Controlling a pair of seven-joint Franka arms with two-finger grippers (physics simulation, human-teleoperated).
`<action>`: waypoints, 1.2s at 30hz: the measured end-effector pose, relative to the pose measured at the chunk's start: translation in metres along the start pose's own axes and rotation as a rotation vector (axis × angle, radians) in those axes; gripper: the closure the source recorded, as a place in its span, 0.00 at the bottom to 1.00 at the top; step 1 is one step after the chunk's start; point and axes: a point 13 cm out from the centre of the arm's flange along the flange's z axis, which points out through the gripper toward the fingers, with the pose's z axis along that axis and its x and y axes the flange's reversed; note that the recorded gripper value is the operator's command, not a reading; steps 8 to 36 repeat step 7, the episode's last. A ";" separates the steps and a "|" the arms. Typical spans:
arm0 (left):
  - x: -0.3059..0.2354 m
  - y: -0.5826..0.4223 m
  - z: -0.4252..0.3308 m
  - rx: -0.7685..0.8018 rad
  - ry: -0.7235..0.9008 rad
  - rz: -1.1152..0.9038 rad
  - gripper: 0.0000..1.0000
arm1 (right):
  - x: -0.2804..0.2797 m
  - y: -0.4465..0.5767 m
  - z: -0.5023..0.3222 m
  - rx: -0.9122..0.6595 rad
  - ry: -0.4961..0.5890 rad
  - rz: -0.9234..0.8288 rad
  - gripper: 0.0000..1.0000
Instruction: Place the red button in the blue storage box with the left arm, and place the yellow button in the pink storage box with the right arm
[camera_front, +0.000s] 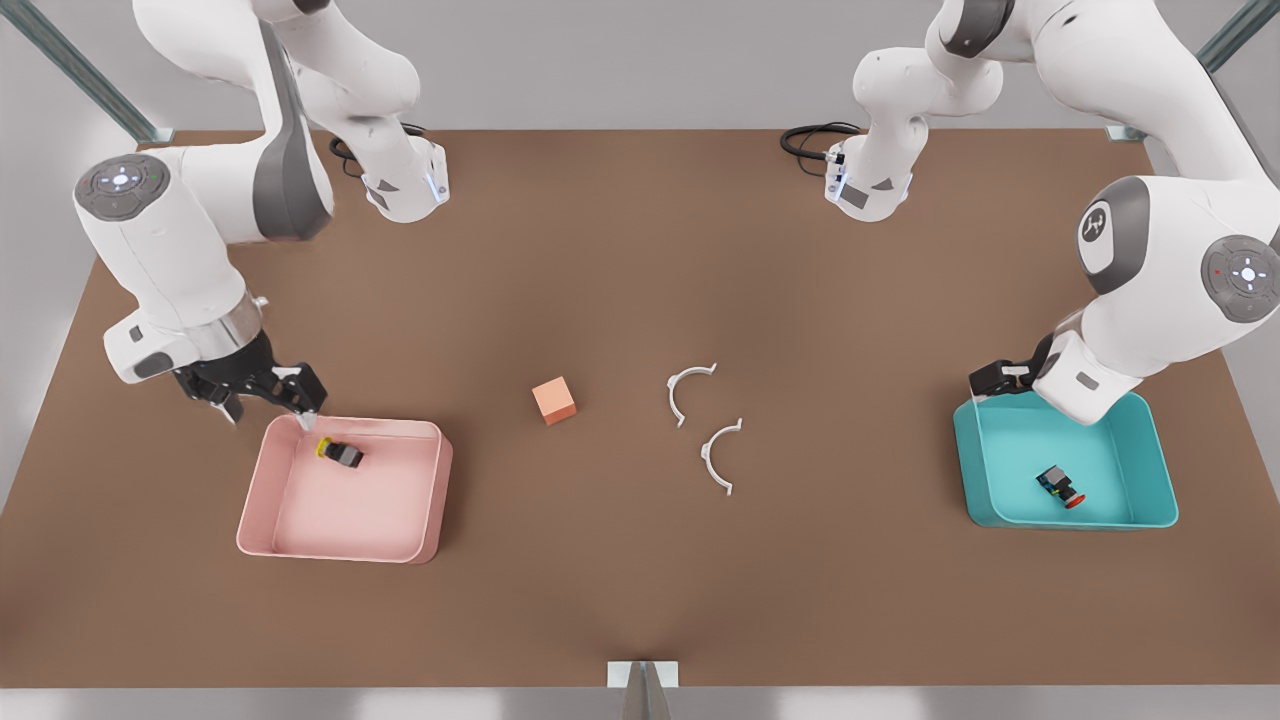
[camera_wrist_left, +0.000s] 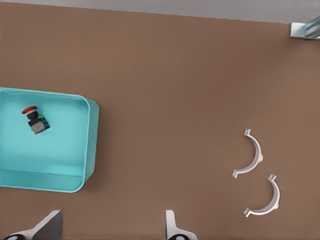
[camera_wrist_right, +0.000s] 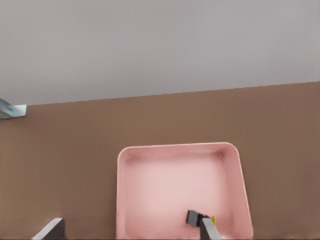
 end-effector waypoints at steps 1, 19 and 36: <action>0.000 0.000 0.000 0.000 0.000 -0.007 0.00 | 0.008 -0.009 0.005 0.004 0.048 0.006 0.00; 0.001 0.000 0.000 0.000 0.002 -0.039 0.00 | 0.018 -0.030 0.030 -0.001 0.220 -0.014 0.00; 0.001 0.000 0.000 0.000 0.002 -0.039 0.00 | 0.018 -0.030 0.030 -0.001 0.220 -0.014 0.00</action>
